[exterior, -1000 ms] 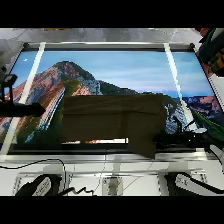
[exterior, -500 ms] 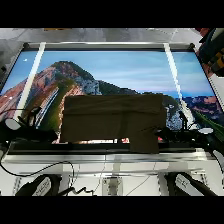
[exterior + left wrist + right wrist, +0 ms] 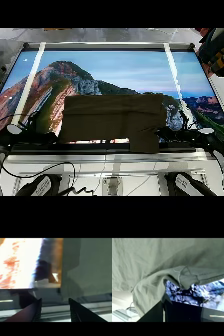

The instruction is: Fold the clothes and pants, and hang the long-sleeved shirts on hangers.

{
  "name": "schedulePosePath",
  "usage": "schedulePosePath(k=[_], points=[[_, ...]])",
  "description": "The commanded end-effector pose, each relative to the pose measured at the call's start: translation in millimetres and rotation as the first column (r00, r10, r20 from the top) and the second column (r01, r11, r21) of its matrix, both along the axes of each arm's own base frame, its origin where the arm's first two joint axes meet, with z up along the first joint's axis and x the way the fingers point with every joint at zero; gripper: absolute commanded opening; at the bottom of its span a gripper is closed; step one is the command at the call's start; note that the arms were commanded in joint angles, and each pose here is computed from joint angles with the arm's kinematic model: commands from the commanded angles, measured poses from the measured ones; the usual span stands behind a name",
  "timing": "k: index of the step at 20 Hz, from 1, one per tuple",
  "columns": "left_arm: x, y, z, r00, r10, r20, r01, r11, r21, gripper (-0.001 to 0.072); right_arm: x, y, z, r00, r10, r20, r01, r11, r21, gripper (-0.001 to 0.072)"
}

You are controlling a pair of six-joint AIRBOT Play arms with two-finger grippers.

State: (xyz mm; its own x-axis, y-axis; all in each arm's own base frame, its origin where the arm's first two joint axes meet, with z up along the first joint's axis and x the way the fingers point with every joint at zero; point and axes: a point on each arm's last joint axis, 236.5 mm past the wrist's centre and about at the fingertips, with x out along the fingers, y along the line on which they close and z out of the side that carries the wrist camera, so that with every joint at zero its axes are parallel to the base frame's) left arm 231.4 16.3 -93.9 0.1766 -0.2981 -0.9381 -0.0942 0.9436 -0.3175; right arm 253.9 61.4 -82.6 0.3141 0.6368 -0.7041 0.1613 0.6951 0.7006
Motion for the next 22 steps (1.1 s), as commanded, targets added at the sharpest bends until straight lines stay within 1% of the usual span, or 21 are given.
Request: schedulePosePath(k=[1, 4, 8, 9, 10, 11, 12, 13, 18, 20, 22], points=[[-0.7, 1.5, -6.6, 0.995, 0.089, -0.034, -0.091, 0.993, -0.076, 0.0365, 0.3, 0.4, 0.5, 1.000, -0.001, 0.001, 0.001, 1.000, 0.003, 0.0013], [-4.9, -15.7, -17.6, 0.993, 0.075, -0.095, -0.091, 0.981, -0.172, 0.0370, 0.3, 0.4, 0.5, 1.000, -0.001, 0.001, 0.001, 1.000, 0.003, 0.0013], [3.8, -34.1, -25.3, 0.994, 0.062, -0.092, -0.085, 0.957, -0.278, 0.0366, 0.1, 0.5, 0.5, 1.000, 0.000, 0.001, 0.000, 1.000, 0.003, 0.0013], [5.9, -34.8, -26.3, 0.994, 0.067, -0.088, -0.089, 0.955, -0.284, 0.0316, 0.2, 0.4, 0.6, 1.000, -0.001, 0.001, 0.001, 1.000, 0.003, 0.0013], [7.3, -34.4, -26.4, 0.994, 0.068, -0.083, -0.089, 0.955, -0.284, 0.0183, 0.2, 0.3, 0.5, 1.000, -0.001, 0.001, 0.001, 1.000, 0.002, 0.0013], [7.5, -34.3, -25.7, 0.995, 0.063, -0.078, -0.083, 0.956, -0.283, 0.0081, 0.2, 0.3, 0.5, 1.000, 0.000, 0.001, 0.000, 1.000, 0.002, 0.0013], [6.7, -35.5, -24.3, 0.996, 0.050, -0.075, -0.070, 0.955, -0.288, 0.0060, 0.1, 0.4, 0.6, 1.000, 0.001, 0.002, -0.001, 1.000, 0.002, 0.0013], [5.7, -37.3, -21.9, 0.997, 0.031, -0.073, -0.052, 0.954, -0.296, 0.0019, 0.3, 0.7, 1.9, 1.000, 0.002, 0.005, -0.002, 1.000, 0.003, 0.0013], [7.1, -48.2, 27.0, 0.989, -0.147, -0.004, 0.136, 0.920, -0.369, 0.0017, -4.8, 10.1, 37.5, 0.993, 0.057, 0.107, -0.056, 0.998, -0.010, 0.0012], [10.0, -47.0, 55.9, 0.983, -0.178, 0.049, 0.184, 0.915, -0.360, 0.0017, -16.0, 20.0, 60.7, 0.986, 0.087, 0.142, -0.087, 0.996, -0.003, 0.0012], [13.4, -41.1, 76.6, 0.979, -0.165, 0.117, 0.194, 0.930, -0.312, 0.0017, -23.0, 24.0, 80.1, 0.982, 0.074, 0.172, -0.072, 0.997, -0.018, 0.0012]])
